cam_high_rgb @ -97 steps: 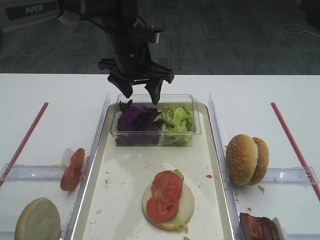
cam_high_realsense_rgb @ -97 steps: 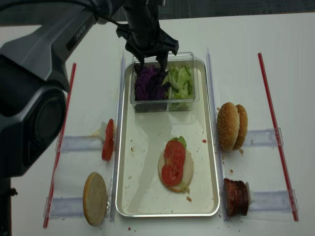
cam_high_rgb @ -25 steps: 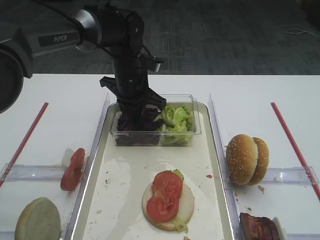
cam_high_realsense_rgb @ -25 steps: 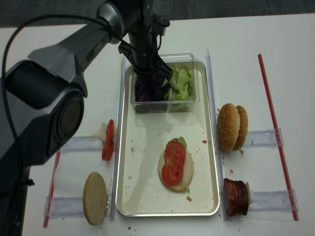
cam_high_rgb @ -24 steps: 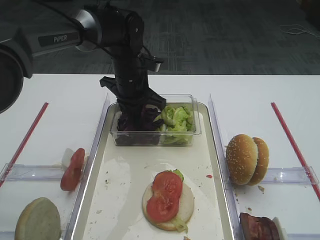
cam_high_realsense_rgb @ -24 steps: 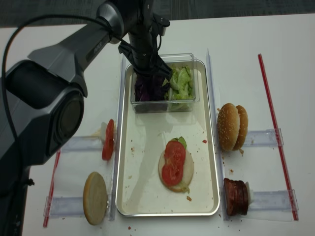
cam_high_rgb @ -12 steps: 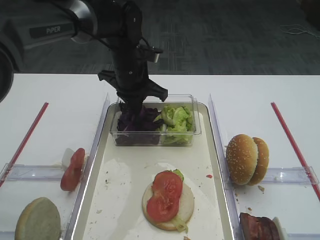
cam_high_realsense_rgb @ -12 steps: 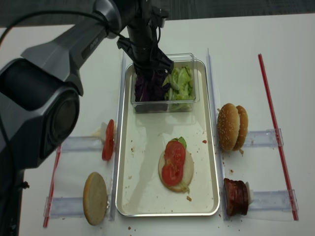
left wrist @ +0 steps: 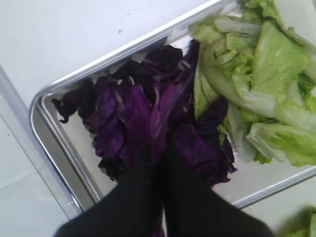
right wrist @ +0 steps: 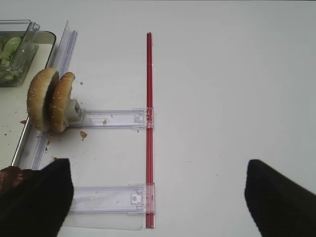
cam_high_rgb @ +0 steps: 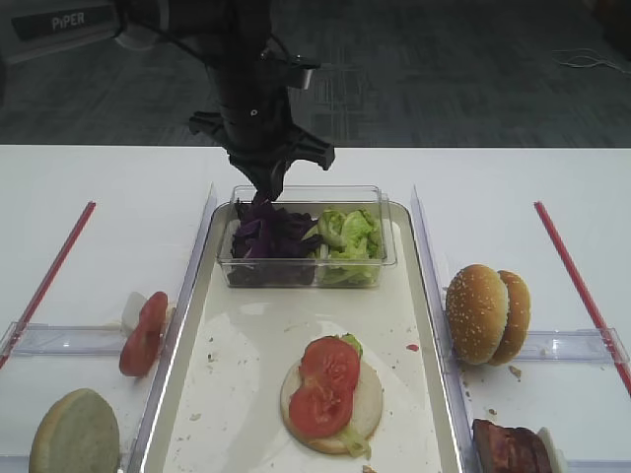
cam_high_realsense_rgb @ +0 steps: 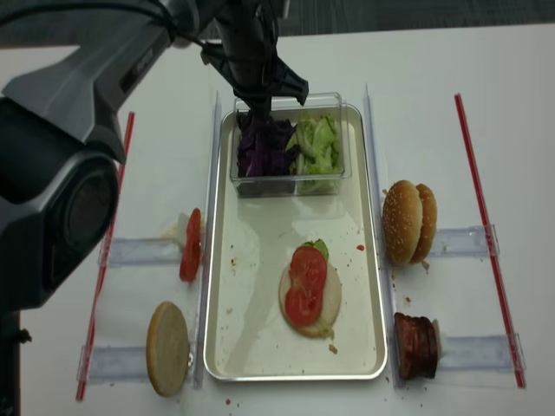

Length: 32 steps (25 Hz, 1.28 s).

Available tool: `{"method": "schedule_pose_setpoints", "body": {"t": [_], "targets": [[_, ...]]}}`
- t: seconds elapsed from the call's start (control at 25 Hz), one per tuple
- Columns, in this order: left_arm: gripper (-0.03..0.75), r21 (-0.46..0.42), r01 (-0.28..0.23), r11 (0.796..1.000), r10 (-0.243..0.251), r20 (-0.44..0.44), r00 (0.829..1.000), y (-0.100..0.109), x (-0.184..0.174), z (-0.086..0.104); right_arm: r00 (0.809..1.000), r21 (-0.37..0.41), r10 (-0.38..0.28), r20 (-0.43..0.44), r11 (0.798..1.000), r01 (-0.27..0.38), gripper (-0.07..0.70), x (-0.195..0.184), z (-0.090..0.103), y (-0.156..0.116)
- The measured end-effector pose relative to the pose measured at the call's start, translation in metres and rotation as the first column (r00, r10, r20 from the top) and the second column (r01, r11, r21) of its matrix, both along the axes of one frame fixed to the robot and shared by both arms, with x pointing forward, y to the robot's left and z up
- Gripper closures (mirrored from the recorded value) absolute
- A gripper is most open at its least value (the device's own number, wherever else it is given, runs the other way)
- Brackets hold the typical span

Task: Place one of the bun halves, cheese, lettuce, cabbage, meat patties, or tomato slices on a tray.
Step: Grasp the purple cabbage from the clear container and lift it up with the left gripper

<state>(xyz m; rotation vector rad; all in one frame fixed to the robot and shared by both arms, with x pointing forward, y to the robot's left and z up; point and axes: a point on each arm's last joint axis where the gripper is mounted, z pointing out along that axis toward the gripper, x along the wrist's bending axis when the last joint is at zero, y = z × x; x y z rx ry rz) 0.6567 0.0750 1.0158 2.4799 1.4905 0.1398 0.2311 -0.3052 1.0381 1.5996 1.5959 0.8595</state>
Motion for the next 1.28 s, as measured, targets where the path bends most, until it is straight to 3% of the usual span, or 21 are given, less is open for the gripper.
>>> {"method": "schedule_pose_setpoints", "body": {"t": [0.36, 1.28], "targets": [[0.716, -0.026, 0.001, 1.000, 0.001, 0.044, 0.999, 0.005, -0.010, 0.028, 1.000, 0.000, 0.000, 0.000, 1.000, 0.000, -0.061, 0.000, 0.000, 0.000], [0.716, -0.044, 0.000, 0.999, 0.002, 0.031, 1.000, 0.003, -0.011, 0.027, 1.000, -0.002, 0.001, 0.000, 1.000, -0.001, -0.061, 0.000, 0.000, 0.000]]}}
